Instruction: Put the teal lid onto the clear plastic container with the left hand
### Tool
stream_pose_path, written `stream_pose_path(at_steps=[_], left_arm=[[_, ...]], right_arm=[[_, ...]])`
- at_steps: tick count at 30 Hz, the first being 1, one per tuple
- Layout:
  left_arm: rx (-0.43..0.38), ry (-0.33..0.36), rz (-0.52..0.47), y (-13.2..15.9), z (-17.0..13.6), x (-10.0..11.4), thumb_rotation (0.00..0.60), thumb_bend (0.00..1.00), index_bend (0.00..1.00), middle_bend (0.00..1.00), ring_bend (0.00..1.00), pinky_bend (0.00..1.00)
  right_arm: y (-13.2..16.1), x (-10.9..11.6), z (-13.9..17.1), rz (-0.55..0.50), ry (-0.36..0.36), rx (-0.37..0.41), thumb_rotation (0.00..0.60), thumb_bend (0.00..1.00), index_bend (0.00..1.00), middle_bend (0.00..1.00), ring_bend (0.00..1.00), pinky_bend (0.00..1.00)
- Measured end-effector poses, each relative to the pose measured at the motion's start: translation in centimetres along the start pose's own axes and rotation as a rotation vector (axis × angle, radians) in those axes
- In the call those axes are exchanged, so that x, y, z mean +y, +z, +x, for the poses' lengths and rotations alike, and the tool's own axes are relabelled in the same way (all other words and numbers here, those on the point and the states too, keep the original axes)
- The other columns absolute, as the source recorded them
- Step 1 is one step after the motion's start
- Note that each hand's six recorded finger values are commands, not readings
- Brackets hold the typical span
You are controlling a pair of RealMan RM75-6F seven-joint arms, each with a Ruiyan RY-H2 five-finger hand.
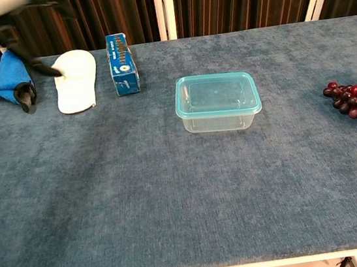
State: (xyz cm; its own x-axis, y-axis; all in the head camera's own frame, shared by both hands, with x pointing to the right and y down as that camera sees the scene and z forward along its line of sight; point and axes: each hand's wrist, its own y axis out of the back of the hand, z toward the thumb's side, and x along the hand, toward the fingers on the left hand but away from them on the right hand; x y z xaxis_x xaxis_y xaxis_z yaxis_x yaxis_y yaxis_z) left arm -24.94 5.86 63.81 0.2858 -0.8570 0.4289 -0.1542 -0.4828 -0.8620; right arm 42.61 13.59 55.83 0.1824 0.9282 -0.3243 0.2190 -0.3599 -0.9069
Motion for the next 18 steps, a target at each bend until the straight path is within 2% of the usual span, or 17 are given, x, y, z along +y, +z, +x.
stream_pose_path(at_steps=[5,8,14,18], left_arm=[[0.136,0.101,0.007,-7.6,-5.5,1.5,0.600,0.00,0.22,0.15,0.00,0.00],[0.203,0.146,0.025,-10.9,-9.1,2.2,0.600,0.00,0.22,0.15,0.00,0.00],[0.309,0.162,0.051,-14.7,-15.8,2.3,0.600,0.00,0.22,0.15,0.00,0.00],[0.354,0.182,0.049,-15.3,-19.0,2.3,0.600,0.00,0.22,0.15,0.00,0.00]], right_arm=[[-1.1,-0.2,0.8,0.011,-0.006,-0.034,0.600,0.03,0.00,0.00,0.00,0.00],[-1.8,-0.4,1.4,0.014,-0.008,-0.059,0.600,0.03,0.00,0.00,0.00,0.00],[-2.6,-1.1,2.9,0.012,-0.011,-0.089,0.600,0.03,0.00,0.00,0.00,0.00],[-2.6,-1.1,3.7,0.008,-0.025,-0.094,0.600,0.03,0.00,0.00,0.00,0.00]])
